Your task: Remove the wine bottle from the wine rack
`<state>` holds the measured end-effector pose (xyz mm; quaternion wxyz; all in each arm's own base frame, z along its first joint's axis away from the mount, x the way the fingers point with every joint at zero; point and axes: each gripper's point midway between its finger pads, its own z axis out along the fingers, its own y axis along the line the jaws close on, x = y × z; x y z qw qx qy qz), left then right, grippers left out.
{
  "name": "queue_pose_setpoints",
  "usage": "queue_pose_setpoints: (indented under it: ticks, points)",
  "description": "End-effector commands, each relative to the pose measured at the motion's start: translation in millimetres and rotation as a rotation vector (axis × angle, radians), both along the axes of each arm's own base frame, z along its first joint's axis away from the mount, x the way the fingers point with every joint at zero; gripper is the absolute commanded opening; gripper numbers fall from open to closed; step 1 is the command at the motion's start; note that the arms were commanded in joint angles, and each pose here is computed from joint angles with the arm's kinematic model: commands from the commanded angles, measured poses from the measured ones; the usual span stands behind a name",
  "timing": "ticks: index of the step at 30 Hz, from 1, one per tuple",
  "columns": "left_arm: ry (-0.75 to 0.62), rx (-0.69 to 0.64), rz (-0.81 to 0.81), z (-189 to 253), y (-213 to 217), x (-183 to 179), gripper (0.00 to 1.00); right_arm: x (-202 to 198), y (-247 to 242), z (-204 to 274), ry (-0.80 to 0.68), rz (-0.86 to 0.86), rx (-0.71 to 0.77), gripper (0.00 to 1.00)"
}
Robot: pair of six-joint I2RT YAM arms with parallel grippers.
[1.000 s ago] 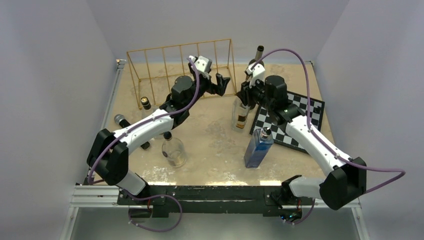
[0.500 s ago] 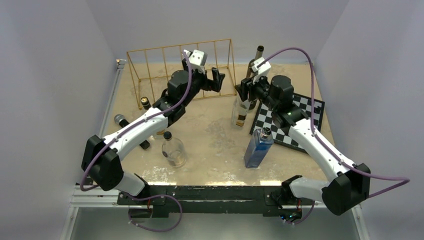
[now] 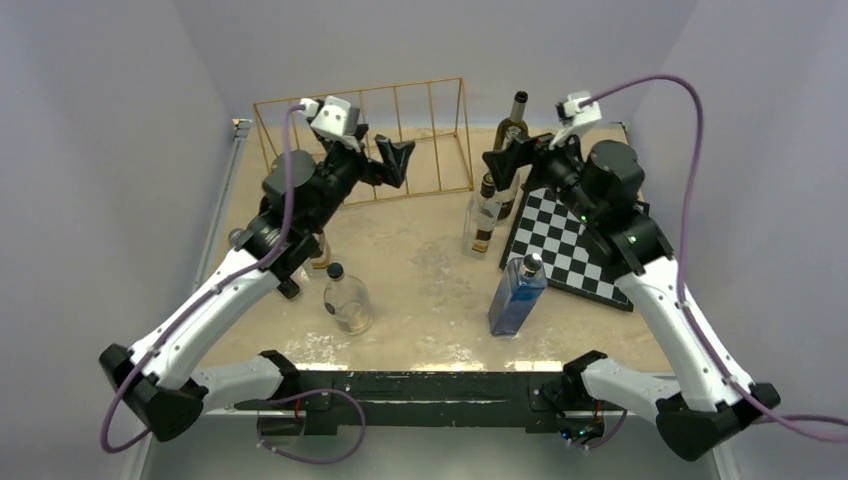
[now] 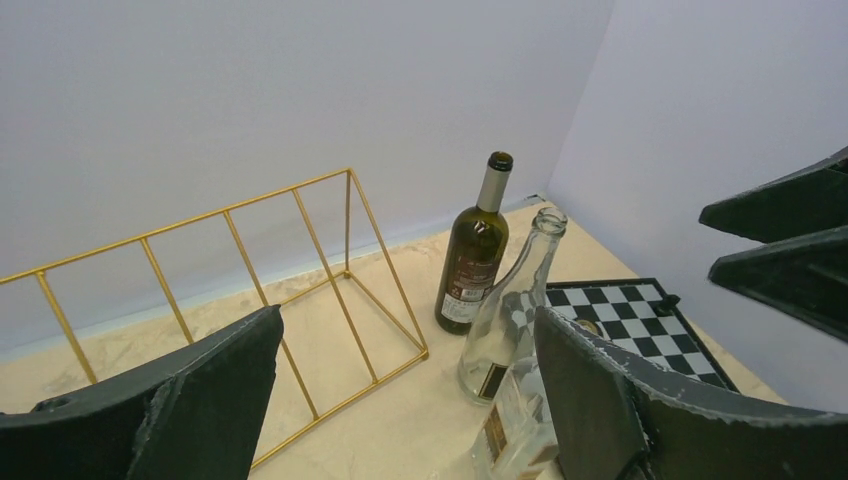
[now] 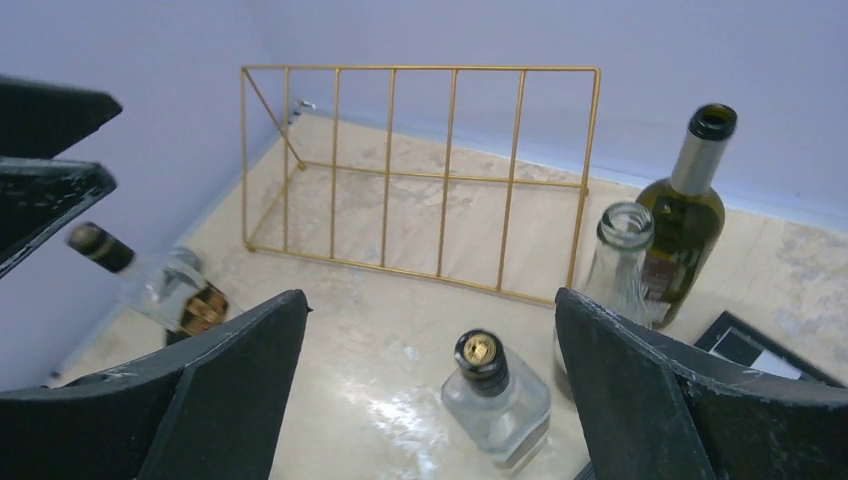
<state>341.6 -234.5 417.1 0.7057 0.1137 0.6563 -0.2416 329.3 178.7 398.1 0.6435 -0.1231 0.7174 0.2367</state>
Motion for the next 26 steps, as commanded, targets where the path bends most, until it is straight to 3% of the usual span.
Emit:
queue_pose_setpoints:
  ticks: [1, 5, 10, 15, 26]
  points:
    - [-0.015, 0.028, -0.017, 20.3, 31.5, -43.9, 0.99, -39.9, -31.9, 12.4, 0.140, -0.139, 0.168, 0.99]
    - [0.008, 0.062, -0.003, 5.8, 58.0, -74.2, 0.99, -82.2, -36.0, 8.5, 0.146, -0.042, 0.106, 0.99]
    - [0.000, 0.061, -0.043, -15.0, 76.5, -110.6, 0.99, -115.1, -47.8, 9.7, 0.081, -0.014, 0.133, 0.99]
    - [-0.007, 0.050, -0.071, -36.5, 83.0, -128.0, 0.99, -118.2, -51.6, -0.9, 0.110, -0.033, 0.136, 0.99]
    - [-0.078, 0.049, -0.078, -34.4, 93.5, -143.3, 0.99, -124.8, -54.1, -1.7, 0.138, -0.036, 0.136, 0.99]
